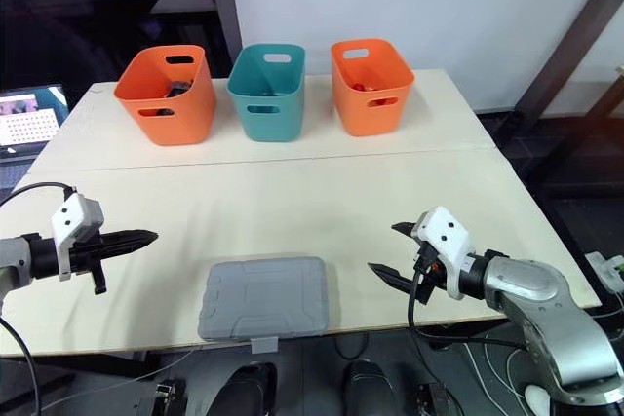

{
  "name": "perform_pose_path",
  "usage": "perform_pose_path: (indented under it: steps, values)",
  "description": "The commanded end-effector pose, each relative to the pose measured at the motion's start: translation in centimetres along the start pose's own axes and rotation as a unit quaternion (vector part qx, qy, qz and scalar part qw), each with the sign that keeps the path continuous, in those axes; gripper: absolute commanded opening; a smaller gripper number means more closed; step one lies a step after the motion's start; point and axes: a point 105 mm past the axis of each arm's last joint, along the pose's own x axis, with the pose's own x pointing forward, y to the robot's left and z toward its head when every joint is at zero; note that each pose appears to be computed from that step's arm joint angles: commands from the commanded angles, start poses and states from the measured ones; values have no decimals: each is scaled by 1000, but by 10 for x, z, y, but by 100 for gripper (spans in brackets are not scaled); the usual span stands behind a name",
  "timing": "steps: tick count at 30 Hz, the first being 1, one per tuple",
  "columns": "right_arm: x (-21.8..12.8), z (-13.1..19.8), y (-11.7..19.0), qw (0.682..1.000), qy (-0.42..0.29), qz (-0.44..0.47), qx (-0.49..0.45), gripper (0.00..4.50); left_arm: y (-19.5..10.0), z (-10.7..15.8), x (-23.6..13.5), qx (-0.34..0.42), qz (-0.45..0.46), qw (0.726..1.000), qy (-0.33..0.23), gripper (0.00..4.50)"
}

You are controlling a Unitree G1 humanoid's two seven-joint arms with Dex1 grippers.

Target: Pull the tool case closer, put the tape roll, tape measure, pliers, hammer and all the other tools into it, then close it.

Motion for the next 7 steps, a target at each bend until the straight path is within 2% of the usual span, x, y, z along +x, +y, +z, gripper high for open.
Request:
perform_pose_path:
  steps: [1,7]
  values:
    - [-4,7,3,1000,-19,-16,-4,442,7,5,-5,21,8,1000,1,0]
    - [-11,-7,5,999,-12,-47,25,442,11,2,-5,19,14,1000,13,0]
